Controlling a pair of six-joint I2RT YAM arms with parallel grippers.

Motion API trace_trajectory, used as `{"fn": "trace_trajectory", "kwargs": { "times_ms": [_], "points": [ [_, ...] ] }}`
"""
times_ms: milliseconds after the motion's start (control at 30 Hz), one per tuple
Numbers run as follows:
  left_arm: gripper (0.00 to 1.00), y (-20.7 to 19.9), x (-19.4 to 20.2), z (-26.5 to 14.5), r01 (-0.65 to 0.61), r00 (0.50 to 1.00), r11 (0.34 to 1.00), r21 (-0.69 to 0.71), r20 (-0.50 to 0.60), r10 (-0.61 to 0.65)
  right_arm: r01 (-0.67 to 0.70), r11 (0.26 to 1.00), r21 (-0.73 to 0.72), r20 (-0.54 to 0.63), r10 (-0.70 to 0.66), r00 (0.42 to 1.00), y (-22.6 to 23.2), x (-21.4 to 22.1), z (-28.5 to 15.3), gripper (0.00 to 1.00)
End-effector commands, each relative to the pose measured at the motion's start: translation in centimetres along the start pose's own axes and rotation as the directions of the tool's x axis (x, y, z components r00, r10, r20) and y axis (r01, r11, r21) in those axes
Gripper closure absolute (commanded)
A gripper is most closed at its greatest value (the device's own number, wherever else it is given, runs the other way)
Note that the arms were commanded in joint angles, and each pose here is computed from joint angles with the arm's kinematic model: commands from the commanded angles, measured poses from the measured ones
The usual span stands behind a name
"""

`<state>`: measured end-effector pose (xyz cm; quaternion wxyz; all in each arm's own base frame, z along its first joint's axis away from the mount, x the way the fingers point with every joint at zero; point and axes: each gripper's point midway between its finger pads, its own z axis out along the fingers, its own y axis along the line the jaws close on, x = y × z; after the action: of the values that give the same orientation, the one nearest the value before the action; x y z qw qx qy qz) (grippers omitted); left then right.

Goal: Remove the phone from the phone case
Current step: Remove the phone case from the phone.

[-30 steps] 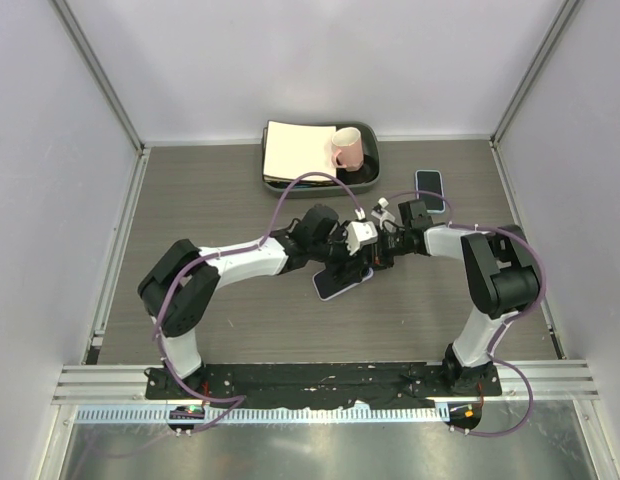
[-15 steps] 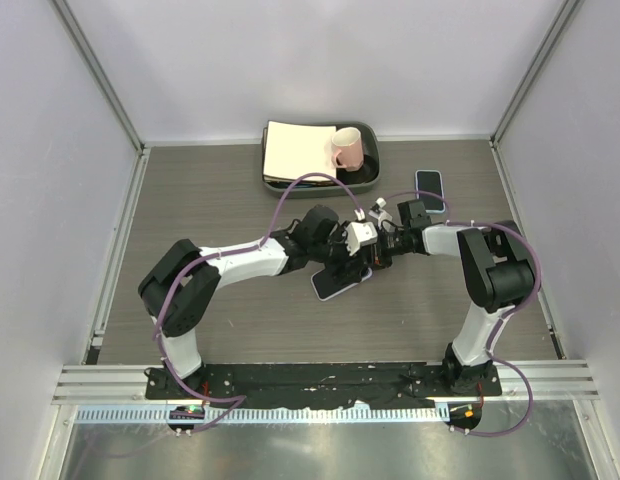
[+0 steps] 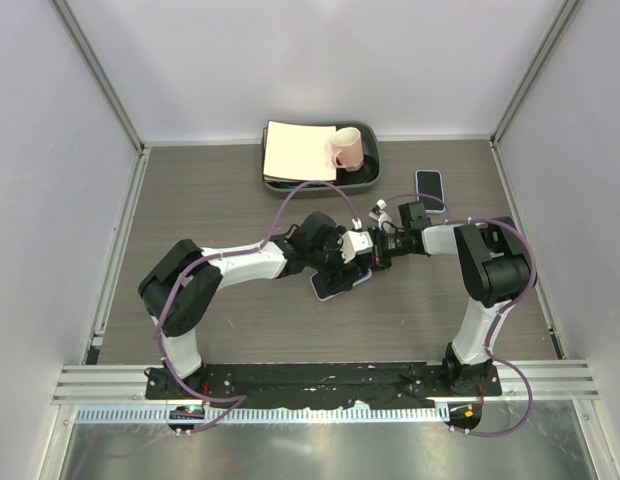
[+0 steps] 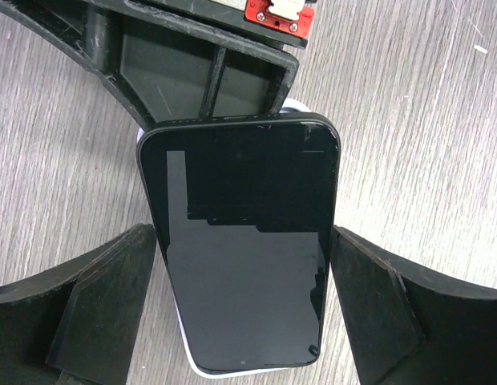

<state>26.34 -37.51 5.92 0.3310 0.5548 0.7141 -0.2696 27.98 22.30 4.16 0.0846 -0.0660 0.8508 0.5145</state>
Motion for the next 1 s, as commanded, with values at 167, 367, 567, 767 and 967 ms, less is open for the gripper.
{"fn": "trace_trajectory", "kwargs": {
  "times_ms": [167, 367, 567, 767, 967],
  "points": [
    [0.10, -0.5, 0.3, -1.0, -0.026, 1.000, 0.998, 0.060, 0.018, 0.025, 0.047, 0.997, -0.064, 0.020, -0.045, 0.999, 1.4, -0.7, -0.6, 0.99],
    [0.16, -0.8, 0.3, -1.2, -0.012, 0.999, 0.996, 0.090, 0.035, 0.009, 0.049, 0.997, -0.067, 0.022, -0.047, 0.999, 1.5, -0.7, -0.7, 0.99],
    [0.60, -0.5, -0.6, -1.0, 0.007, 0.999, 0.996, 0.092, 0.051, -0.012, 0.050, 0.997, -0.057, 0.027, -0.048, 0.998, 1.4, -0.8, -0.7, 0.99],
    [1.00, -0.7, -1.4, -1.2, 0.020, 0.997, 0.995, 0.101, 0.073, -0.028, 0.057, 0.997, -0.043, 0.038, -0.055, 0.998, 1.2, -1.1, -0.8, 0.99],
    [1.00, -1.3, -4.2, -2.9, 0.029, 0.988, 0.992, 0.123, 0.146, -0.047, 0.046, 0.998, 0.044, 0.054, -0.048, 0.997, -0.6, -1.5, -0.8, 0.99]
  ]
}}
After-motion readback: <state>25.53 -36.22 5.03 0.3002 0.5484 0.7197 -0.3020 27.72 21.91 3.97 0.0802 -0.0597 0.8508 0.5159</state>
